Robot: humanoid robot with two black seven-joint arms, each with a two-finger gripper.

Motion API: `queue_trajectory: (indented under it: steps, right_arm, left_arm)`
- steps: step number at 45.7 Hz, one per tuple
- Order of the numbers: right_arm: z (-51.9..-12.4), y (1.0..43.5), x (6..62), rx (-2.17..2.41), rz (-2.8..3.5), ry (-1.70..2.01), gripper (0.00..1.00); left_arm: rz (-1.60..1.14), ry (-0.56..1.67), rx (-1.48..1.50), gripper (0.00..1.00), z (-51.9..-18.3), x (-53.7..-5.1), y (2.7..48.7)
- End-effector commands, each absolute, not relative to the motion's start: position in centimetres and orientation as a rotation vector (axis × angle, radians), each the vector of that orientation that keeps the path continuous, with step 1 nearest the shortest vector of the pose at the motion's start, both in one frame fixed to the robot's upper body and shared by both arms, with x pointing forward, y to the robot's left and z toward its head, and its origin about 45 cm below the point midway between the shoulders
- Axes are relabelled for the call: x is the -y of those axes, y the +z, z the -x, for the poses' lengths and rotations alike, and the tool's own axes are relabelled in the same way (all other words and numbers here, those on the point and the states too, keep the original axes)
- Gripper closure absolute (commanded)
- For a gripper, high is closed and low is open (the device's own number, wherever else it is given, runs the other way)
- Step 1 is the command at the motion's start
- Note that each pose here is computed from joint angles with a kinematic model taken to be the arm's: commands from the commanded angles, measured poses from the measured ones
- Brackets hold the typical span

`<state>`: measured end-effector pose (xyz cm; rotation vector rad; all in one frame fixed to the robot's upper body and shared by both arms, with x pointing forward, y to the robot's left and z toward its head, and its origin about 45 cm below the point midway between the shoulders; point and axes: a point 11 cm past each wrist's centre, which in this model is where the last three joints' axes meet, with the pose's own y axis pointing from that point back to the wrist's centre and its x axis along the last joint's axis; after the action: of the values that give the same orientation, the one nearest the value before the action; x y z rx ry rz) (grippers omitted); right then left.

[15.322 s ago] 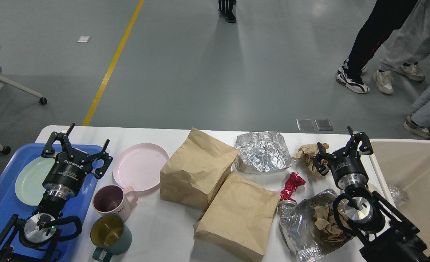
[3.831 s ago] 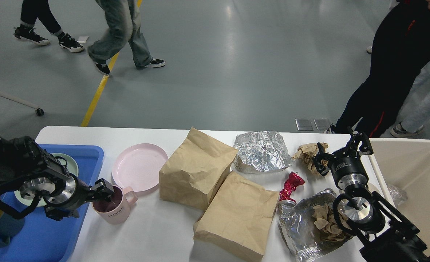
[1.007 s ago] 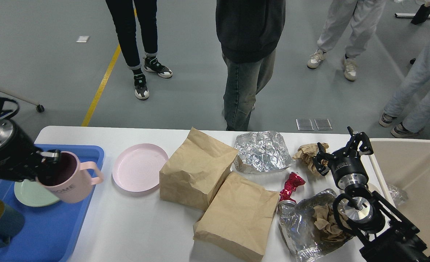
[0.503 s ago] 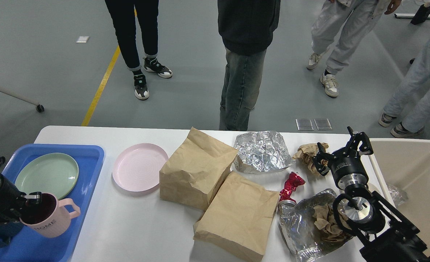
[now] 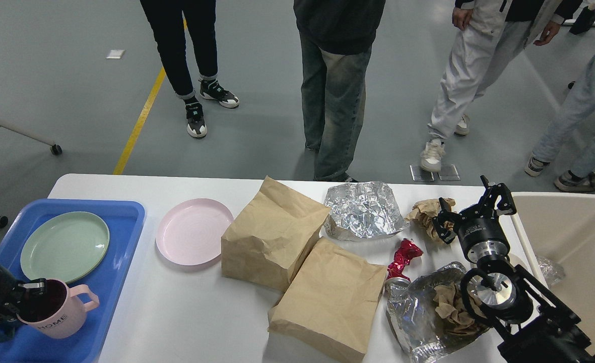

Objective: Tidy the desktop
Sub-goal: 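Lift the pink mug and set it on the blue tray, then release the mug and raise the left gripper toward the pink plate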

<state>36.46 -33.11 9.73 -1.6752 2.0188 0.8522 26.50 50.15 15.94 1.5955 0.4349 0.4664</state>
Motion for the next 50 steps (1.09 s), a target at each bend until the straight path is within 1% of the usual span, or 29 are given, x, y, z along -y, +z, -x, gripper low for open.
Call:
queue_trajectory:
  steps: [1,3,6,8,13,16,20,24,27,30,37,42,45,50]
  right_arm:
    - [-36.5,9.7,33.1,-2.019,1.675,0.852,0.0]
    - [-36.5,9.7,33.1,-2.019,1.675,0.852,0.0]
    - [-36.5,9.7,33.1,-2.019,1.675,0.852,0.0]
    - [-36.5,9.7,33.1,-2.019,1.675,0.852,0.0]
    - [-36.5,9.7,33.1,-2.019,1.675,0.852,0.0]
    - [-36.5,9.7,33.1,-2.019,1.675,0.852,0.0]
    - [-36.5,9.7,33.1,-2.019,1.675,0.852,0.0]
    - [-36.5,9.7,33.1,-2.019,1.675,0.852,0.0]
    - [-36.5,9.7,33.1,-2.019,1.675,0.852,0.0]
    - [-36.5,9.7,33.1,-2.019,1.675,0.852,0.0]
    - [-36.5,9.7,33.1,-2.019,1.675,0.852,0.0]
    - [-36.5,9.7,33.1,-2.019,1.675,0.852,0.0]
    - [-36.5,9.7,33.1,-2.019,1.675,0.852,0.0]
    - [-36.5,9.7,33.1,-2.019,1.675,0.852,0.0]
  left_arm:
    - [-1.597,0.468,-0.438,0.91,-26.3,-50.2,15.6]
    - [-1.6,0.474,-0.435,0.83,-26.1,-50.3,15.3]
    - [-1.608,0.497,-0.422,0.62,-25.9,-50.4,14.8]
    - [-1.619,0.509,-0.41,0.52,-25.9,-50.7,14.7]
    - [-1.629,0.503,-0.417,0.21,-25.6,-50.7,14.5]
    - [-1.628,0.496,-0.431,0.13,-25.2,-50.8,14.6]
    - [-1.636,0.502,-0.432,0.08,-25.0,-51.2,14.8]
    - [-1.614,0.512,-0.42,0.05,-25.7,-50.7,15.5]
    - [-1.593,0.519,-0.424,0.04,-25.5,-50.3,16.2]
    - [-1.596,0.538,-0.432,0.04,-25.2,-50.9,17.2]
    - [-1.621,0.564,-0.382,0.04,-26.6,-51.4,20.5]
    - [-1.612,0.557,-0.352,0.04,-27.1,-50.2,22.9]
    - [-1.585,0.552,-0.323,0.04,-27.6,-48.7,24.8]
    - [-1.556,0.533,-0.234,0.04,-29.5,-45.5,28.1]
